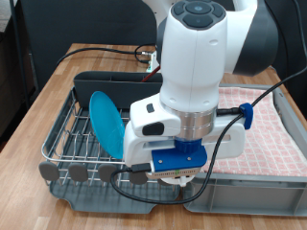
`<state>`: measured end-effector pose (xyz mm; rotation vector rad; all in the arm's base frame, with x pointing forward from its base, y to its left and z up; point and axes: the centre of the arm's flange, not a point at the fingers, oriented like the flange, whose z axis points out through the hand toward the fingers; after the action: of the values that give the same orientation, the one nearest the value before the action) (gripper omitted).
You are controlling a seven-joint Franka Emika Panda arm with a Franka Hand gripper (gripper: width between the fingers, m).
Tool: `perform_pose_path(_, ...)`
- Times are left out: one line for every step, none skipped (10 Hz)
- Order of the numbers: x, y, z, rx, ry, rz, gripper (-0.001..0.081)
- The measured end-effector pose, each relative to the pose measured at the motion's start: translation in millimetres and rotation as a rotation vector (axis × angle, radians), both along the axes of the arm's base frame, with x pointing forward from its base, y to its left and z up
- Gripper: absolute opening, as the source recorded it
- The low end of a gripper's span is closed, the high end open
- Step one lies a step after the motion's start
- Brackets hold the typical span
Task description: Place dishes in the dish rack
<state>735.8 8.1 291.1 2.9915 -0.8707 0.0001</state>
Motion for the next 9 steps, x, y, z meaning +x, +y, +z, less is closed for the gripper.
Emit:
perform_pose_path(-0.4, -0.6, -5.7, -0.001, 0.008, 0.004, 0.0071)
perform_pose_path(-0.2, -2.1, -11.5, -0.003, 0.011, 0.009, 0.0071)
perform_pose_path(0.7, -4.0, -17.5, -0.006, 0.004, 0.017, 0.0071)
perform_pose_path(1.7, -6.0, -24.2, -0.008, -0.002, 0.024, 0.0071)
perform_pose_path(2.5, -8.0, -30.5, -0.007, -0.007, 0.029, 0.0071)
perform_pose_path(2.9, -10.3, -36.0, -0.005, -0.008, 0.031, 0.0071)
perform_pose_path(2.8, -12.6, -40.9, -0.003, -0.006, 0.029, 0.0071)
perform_pose_path(2.5, -14.2, -44.7, -0.001, -0.001, 0.028, 0.0071)
perform_pose_path(2.3, -15.4, -47.0, 0.001, 0.001, 0.027, 0.0071)
